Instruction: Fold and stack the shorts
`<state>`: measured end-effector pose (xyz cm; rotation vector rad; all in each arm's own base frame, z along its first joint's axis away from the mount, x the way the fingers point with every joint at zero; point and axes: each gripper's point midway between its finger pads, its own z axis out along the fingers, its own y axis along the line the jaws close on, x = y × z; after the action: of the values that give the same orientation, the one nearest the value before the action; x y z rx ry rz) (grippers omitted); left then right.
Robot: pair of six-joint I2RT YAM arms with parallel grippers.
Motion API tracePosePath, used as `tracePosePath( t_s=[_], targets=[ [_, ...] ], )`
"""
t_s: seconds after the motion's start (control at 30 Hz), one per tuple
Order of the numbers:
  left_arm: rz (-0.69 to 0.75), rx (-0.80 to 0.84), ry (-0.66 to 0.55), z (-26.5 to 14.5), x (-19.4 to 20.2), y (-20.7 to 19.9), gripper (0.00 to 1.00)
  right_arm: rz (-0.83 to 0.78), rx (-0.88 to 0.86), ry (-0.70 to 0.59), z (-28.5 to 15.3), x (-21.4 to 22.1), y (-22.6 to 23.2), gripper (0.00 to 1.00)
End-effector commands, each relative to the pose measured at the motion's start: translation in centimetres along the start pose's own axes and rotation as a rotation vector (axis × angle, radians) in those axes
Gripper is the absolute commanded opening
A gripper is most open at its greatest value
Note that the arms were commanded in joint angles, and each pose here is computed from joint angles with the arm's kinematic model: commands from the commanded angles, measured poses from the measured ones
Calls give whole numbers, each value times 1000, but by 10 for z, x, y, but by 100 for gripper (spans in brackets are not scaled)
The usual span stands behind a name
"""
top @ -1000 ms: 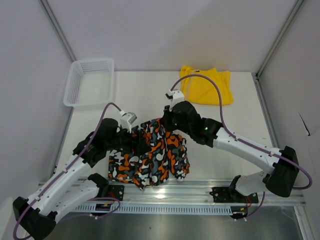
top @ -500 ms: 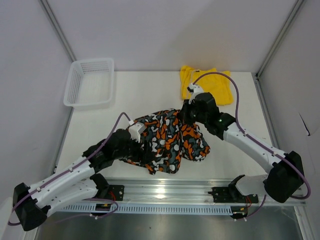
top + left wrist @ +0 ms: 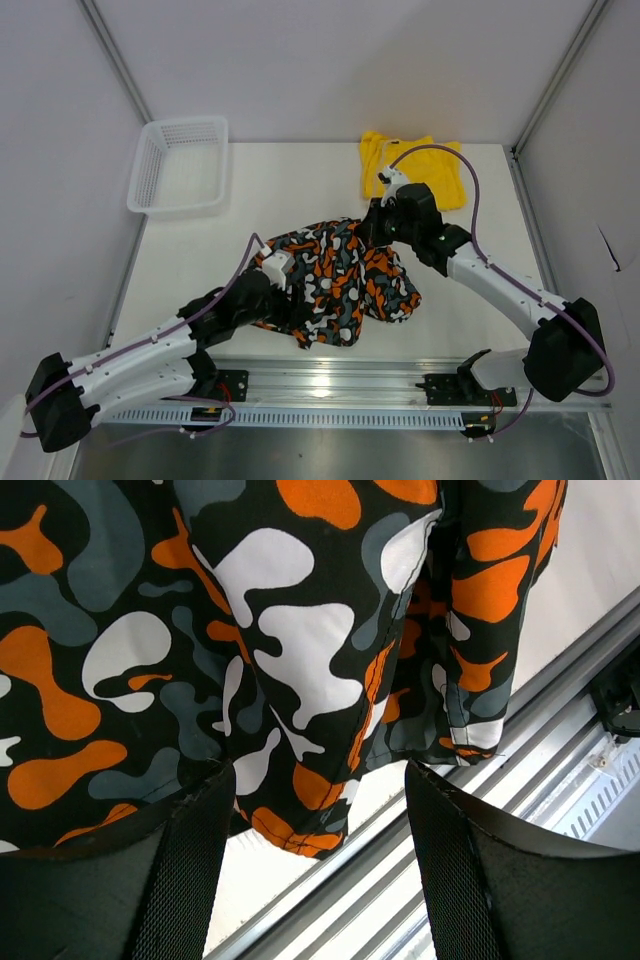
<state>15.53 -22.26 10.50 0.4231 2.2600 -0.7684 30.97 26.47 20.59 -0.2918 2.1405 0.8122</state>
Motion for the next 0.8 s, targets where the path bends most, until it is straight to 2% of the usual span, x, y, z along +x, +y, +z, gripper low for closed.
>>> tracePosePath(
  t_s=[0.0, 0.4, 0.43, 0.47, 0.5, 0.53, 0.63, 0.7, 0.77],
  targets=[
    [29, 14, -40, 5, -6, -4, 71, -15, -32, -20, 5, -8, 4, 0],
    [41, 1, 52, 19, 20, -2, 69, 2, -33, -21, 5, -10, 1, 0],
    [43, -5, 60, 20, 22, -2, 65, 3, -36, -20, 5, -10, 1, 0],
    [46, -9, 78, 23, 26, -1, 55, 1, -37, -23, 5, -11, 1, 0],
    [44, -13, 87, 24, 28, 0, 48, 6, -37, -25, 5, -12, 1, 0],
    [46, -12, 91, 25, 28, -1, 30, 9, -37, -25, 4, -12, 2, 0],
    [31, -9, 93, 25, 22, -7, 0, 13, -38, -19, 3, -10, 2, 0],
    [10, -9, 103, 16, 21, -9, 0, 20, -35, -9, 2, -9, 3, 0],
    [-5, -8, 88, -3, 1, -20, 0, 12, -28, 5, -2, -6, 7, 0]
  ],
)
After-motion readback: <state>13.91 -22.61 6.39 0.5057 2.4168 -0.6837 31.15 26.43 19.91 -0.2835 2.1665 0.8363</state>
